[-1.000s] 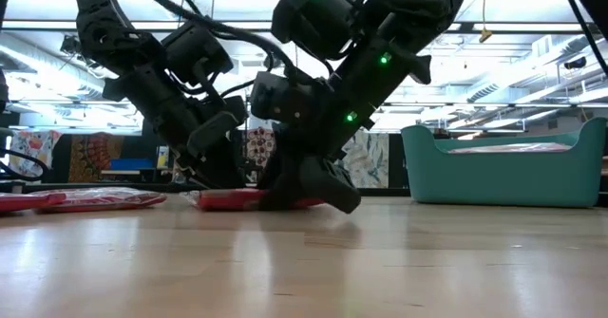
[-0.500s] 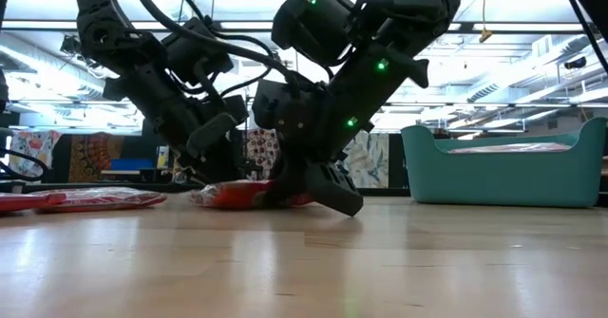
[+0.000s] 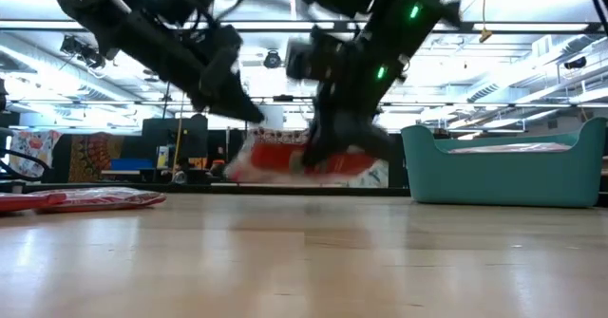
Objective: Sort popcorn bags into baskets
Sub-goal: Put the red popcorn bag into the green container
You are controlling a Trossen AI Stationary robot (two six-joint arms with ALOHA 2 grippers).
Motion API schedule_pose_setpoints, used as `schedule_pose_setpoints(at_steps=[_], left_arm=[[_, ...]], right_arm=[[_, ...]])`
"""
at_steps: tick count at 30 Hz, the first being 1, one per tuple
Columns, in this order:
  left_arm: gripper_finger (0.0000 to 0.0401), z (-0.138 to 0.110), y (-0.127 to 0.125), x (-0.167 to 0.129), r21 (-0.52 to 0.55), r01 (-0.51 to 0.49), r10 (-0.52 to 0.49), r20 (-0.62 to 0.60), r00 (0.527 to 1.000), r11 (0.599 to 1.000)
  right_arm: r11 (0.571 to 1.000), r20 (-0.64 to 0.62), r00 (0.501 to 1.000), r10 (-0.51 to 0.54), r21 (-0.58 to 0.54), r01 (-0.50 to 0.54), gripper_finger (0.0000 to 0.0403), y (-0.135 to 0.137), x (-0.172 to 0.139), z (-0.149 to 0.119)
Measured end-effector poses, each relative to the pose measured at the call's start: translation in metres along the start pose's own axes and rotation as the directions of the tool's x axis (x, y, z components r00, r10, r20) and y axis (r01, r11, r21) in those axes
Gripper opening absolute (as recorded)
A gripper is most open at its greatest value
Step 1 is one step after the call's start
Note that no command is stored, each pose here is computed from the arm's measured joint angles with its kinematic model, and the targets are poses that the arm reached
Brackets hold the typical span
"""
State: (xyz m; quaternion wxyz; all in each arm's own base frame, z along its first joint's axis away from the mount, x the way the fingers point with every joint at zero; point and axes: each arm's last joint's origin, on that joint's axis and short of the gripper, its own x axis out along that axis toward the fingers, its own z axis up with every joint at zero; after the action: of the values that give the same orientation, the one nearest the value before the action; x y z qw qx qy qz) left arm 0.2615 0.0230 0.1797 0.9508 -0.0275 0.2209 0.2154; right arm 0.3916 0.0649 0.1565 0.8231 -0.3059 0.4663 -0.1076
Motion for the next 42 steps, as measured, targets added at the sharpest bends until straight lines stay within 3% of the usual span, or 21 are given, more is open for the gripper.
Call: schedule_pose_setpoints(at_steps=[5,10,15,25,30,42], left_arm=[[0.013,0.02,0.002,-0.015,0.014,0.013,-0.015,0.131,0.991,1.0],[0.013,0.022,0.002,-0.018,0.026,0.012,-0.016,0.138,0.99,1.0],[0.013,0.021,0.001,-0.018,0.033,0.015,-0.019,0.135,0.991,0.999],[0.013,0.021,-0.005,-0.024,0.06,-0.007,-0.001,0.138,0.99,0.998],[0.013,0.019,-0.006,-0.024,0.053,-0.002,-0.004,0.121,0.993,0.999],[0.013,0.017,-0.006,-0.024,0.051,-0.004,-0.002,0.103,0.995,0.999]], right_arm=[[0.998,0.028,0.998,-0.061,0.035,0.06,0.0031,-0.016,-0.041,0.004],[0.986,0.012,0.986,-0.164,0.023,0.163,0.0036,-0.031,-0.075,0.0],[0.968,-0.093,0.966,-0.239,0.059,0.245,0.0037,-0.044,-0.094,-0.017],[0.909,-0.459,0.837,-0.298,0.131,0.396,0.0035,-0.061,-0.107,-0.069],[0.891,-0.603,0.762,-0.236,0.178,0.417,0.0035,-0.063,-0.112,-0.086],[0.87,-0.684,0.674,-0.278,0.118,0.479,0.0035,-0.035,-0.105,-0.133]])
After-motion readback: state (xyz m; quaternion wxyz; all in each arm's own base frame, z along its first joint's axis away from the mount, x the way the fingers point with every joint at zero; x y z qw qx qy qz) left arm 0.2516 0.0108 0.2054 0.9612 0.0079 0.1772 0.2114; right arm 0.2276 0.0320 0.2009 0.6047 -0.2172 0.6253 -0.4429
